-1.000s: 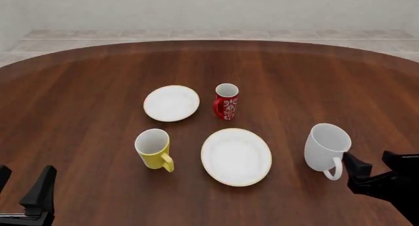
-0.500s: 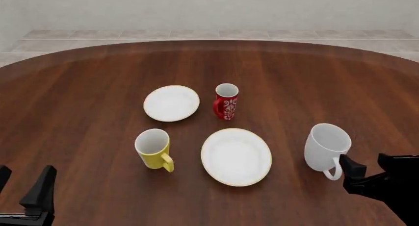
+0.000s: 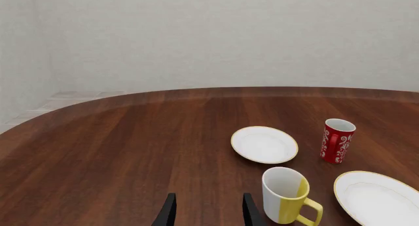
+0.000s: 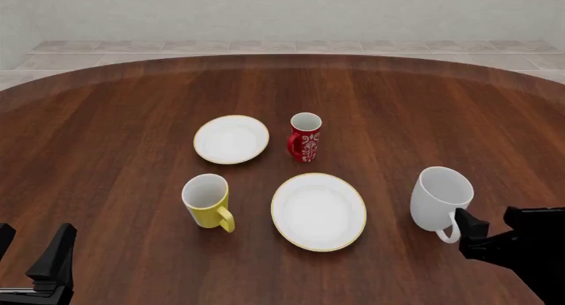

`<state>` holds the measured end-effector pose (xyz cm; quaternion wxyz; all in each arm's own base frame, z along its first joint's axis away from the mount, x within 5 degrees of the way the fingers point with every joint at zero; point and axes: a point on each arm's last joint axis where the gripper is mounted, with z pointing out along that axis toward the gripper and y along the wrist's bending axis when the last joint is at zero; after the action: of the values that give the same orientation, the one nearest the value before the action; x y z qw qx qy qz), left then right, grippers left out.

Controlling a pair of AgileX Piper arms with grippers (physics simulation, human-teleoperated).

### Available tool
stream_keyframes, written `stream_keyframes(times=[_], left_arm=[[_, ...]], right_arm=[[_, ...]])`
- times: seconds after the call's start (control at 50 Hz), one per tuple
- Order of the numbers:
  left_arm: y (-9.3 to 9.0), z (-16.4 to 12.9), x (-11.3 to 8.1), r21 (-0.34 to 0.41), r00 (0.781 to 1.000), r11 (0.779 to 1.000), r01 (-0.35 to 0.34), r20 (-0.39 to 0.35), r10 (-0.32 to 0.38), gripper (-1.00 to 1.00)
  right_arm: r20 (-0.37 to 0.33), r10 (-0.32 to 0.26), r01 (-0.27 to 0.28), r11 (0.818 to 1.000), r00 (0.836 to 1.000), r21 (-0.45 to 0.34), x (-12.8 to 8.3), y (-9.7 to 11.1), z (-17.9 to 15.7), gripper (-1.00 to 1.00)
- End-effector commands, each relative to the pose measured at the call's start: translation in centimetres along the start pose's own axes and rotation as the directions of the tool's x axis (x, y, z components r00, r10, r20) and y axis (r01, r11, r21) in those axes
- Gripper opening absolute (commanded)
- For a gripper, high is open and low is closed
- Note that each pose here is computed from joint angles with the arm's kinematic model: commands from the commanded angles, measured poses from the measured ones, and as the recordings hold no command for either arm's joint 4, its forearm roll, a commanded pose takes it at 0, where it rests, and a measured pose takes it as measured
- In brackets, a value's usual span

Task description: Put the white mug on the left plate.

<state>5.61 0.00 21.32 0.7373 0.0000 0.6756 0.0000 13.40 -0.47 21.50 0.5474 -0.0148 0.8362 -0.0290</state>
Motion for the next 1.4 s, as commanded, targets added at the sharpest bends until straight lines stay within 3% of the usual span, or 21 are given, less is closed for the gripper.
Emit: stream_keyframes(times=[0.02,1.4], left_arm=[[0.0,0.0,0.0,0.000,1.000,1.000,0.000,0.000,0.000,1.00],[0.0,0.0,0.0,0.000,1.000,1.000,0.000,0.000,0.000,1.00]], right_arm=[[-0.004,-0.008,0.008,1.000,1.000,0.003,0.1,0.0,0.5,1.00],[-0.053,-0.004,0.003,1.000,0.999,-0.008,2.1,0.2,4.2,1.00]])
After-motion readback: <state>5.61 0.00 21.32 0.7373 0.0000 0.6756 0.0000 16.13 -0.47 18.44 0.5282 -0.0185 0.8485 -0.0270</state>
